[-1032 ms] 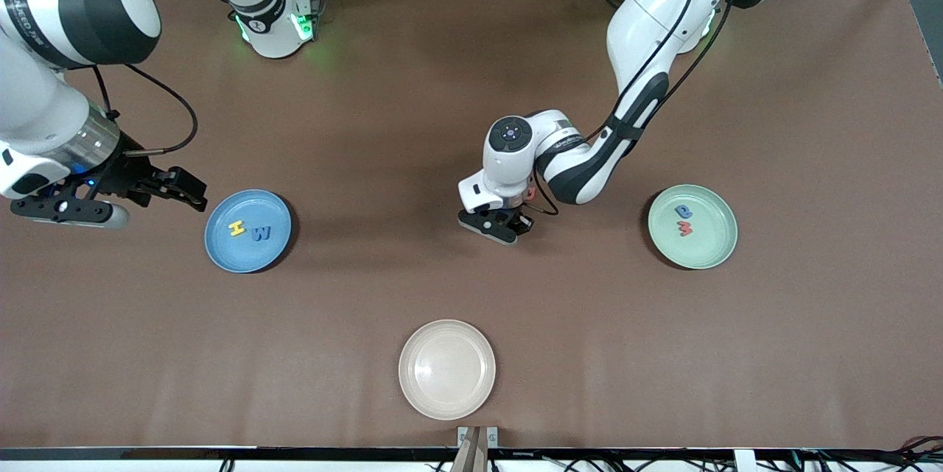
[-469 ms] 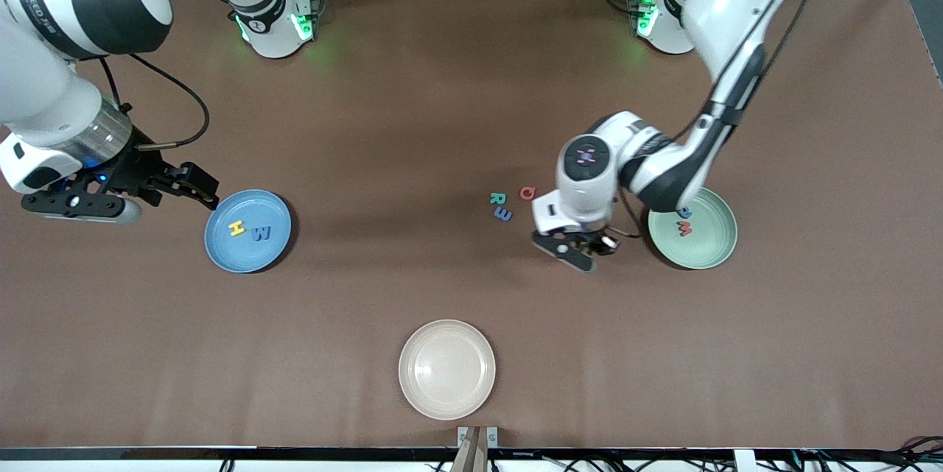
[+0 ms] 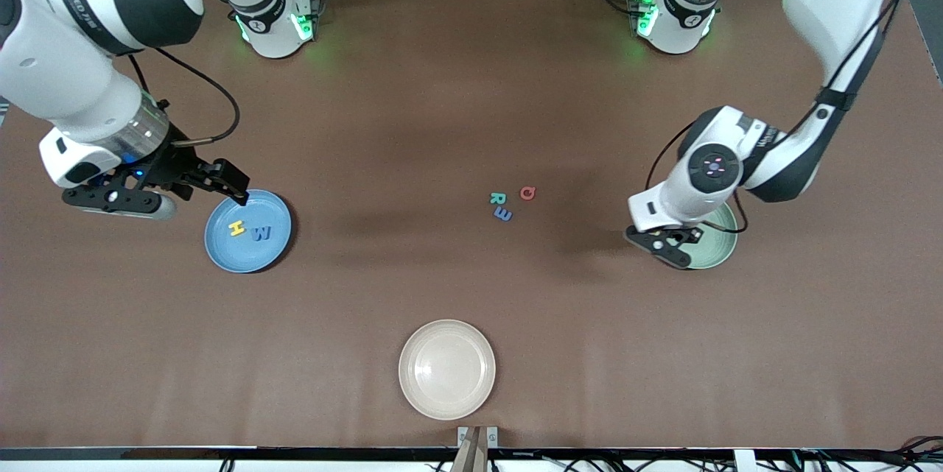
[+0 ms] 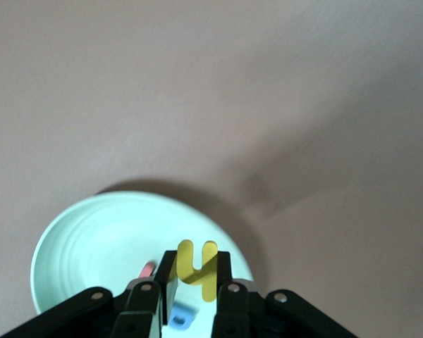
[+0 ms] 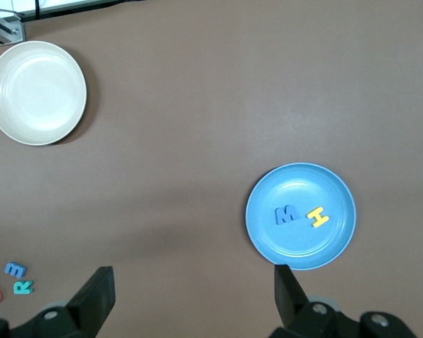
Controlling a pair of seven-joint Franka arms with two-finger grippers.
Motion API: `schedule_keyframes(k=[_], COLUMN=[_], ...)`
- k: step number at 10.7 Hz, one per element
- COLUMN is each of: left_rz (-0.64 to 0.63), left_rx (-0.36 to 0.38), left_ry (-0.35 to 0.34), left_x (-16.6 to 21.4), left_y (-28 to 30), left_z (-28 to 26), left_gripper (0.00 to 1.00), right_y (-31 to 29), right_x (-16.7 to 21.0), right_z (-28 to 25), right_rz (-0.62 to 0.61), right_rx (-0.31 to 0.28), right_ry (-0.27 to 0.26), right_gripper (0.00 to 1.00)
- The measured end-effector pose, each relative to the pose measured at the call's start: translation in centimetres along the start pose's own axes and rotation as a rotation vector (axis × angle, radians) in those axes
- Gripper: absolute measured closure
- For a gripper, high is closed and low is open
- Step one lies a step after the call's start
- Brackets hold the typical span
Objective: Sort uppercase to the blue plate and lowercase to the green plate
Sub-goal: 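Release the yellow 'y' on the green plate while the right gripper nears letters, then move the right gripper over the teal 'R'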
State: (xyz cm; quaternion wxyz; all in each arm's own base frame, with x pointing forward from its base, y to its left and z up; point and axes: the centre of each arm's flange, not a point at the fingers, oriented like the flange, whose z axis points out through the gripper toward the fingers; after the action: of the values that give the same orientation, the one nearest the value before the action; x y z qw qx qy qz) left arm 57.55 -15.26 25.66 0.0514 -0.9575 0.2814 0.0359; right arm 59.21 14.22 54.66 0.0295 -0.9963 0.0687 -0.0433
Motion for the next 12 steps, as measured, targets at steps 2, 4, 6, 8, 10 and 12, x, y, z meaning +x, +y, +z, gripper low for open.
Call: schedule_keyframes(k=[2,4,6,8,10,12], left_rz=[-0.025,-0.040,-0.056,-0.073,-0.082,-0.108], left_rx=[-0.032,-0.059,-0.069,-0.070,-0.067,-0.061], left_ry=[-0.023,-0.009,-0.003,0.007,0.026,0.040], left_x=[-2.9,-5.3,-6.6,-7.0,-6.8,-6.5], left_y=[-2.3,-5.2,-7.2,-8.1,-8.5,-8.8], left_z=[1.3,2.7,3.4,3.4,3.1,2.5], left_gripper=[0.74,0.74,0.74,0.61,0.55,0.47], right_y=[-1.6,-2.9,-4.8,-7.7,-12.0,-17.2], right_x=[-0.5,-1.0,-1.8,-3.2,-5.3,-7.9], right_z=[0.6,1.2,1.9,2.3,3.1,5.8], right_rz=[-0.018,-0.041,-0.074,-0.101,-0.132,-0.136], right_rx=[0.001,0.002,0.002,0.003,0.005,-0.016], right_ry=[-0.013,-0.024,-0.037,-0.046,-0.059,-0.085], right_gripper=[0.00,0.00,0.00,0.00,0.00,0.00])
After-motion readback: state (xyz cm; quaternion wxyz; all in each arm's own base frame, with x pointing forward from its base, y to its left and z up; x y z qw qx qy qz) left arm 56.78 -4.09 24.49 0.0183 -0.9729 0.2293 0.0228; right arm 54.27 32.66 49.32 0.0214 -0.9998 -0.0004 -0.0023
